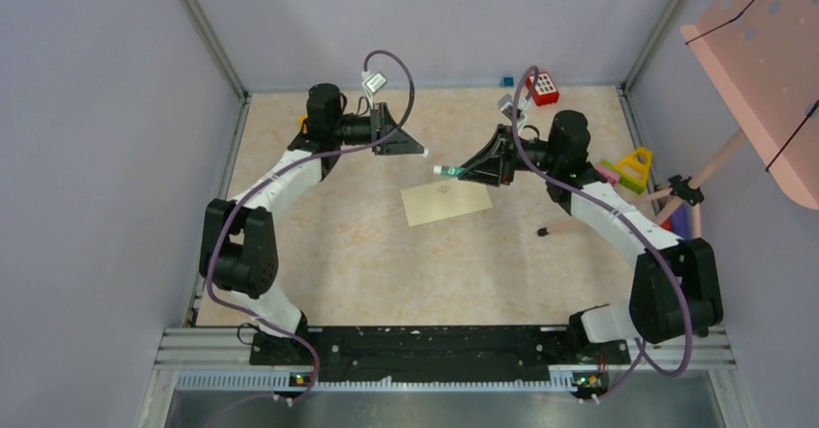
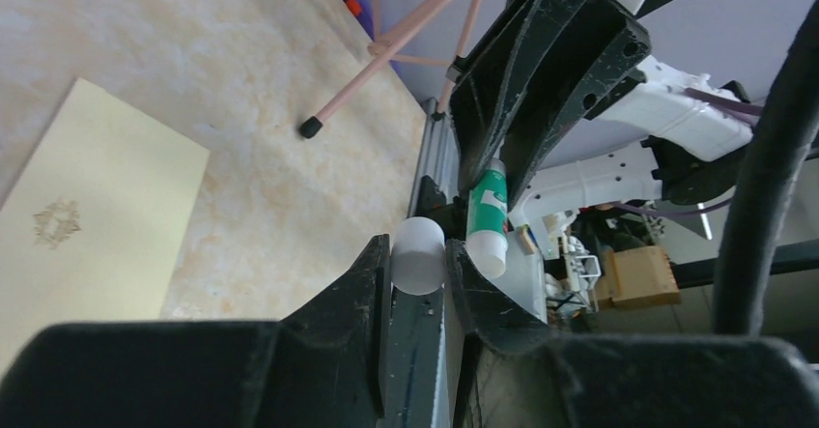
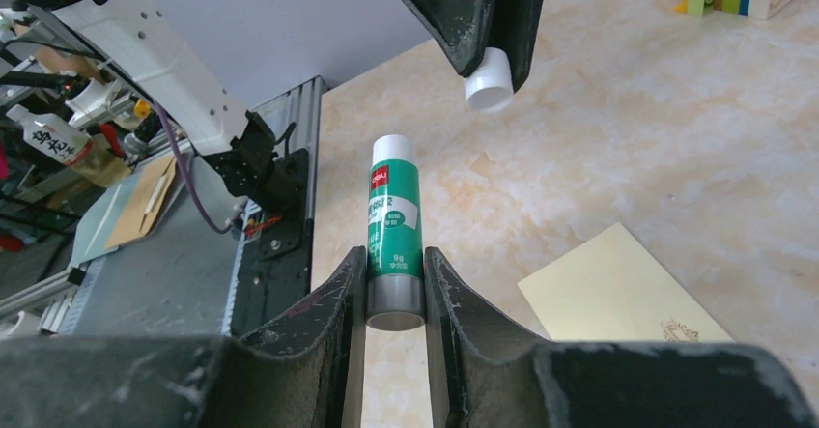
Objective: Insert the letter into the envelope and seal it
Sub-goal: Close the solid glue cap on the solid glue.
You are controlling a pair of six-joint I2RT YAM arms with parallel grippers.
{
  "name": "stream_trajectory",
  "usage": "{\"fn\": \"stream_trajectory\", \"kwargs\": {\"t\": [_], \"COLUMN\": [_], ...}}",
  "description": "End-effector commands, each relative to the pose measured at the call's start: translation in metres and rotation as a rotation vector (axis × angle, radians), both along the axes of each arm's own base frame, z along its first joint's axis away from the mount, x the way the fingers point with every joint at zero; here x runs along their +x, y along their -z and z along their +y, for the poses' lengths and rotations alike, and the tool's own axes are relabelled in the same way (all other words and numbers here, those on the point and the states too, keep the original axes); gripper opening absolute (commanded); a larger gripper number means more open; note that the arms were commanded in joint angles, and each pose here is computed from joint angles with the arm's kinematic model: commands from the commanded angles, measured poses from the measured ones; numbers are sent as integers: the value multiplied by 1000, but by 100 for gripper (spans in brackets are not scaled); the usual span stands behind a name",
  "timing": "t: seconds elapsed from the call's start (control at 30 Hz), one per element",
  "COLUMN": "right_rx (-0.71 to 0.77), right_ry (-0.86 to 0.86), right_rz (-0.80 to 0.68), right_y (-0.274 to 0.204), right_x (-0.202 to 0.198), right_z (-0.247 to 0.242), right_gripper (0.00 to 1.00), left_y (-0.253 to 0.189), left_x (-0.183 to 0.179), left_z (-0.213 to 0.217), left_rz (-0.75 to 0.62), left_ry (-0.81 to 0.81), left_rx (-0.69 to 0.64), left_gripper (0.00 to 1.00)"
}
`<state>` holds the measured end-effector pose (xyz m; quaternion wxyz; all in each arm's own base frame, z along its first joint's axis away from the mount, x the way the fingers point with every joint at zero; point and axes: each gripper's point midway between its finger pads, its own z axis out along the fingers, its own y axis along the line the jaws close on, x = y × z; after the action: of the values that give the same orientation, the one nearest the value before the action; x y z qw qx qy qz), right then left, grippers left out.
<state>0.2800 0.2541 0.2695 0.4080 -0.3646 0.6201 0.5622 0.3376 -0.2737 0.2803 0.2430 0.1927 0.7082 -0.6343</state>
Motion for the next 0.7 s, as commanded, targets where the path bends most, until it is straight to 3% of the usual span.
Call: {"fn": "stream_trajectory", "kwargs": {"t": [0.0,0.67], "right_rx": [77,81], "right_ry": [21,-37], "right_rz": [-88,-134], "right_y": [-21,-17], "right_x": [1,-4], "right_z": [-4,-19], "right_gripper": [2,1], "left_y": [-39,-32], "left_x": [-22,-39], "left_z": [-11,-23], "left_rz": [-84,-91], "left_ry": [60,97], "left_rx": [-96,-94], "left_gripper": [0,0]}}
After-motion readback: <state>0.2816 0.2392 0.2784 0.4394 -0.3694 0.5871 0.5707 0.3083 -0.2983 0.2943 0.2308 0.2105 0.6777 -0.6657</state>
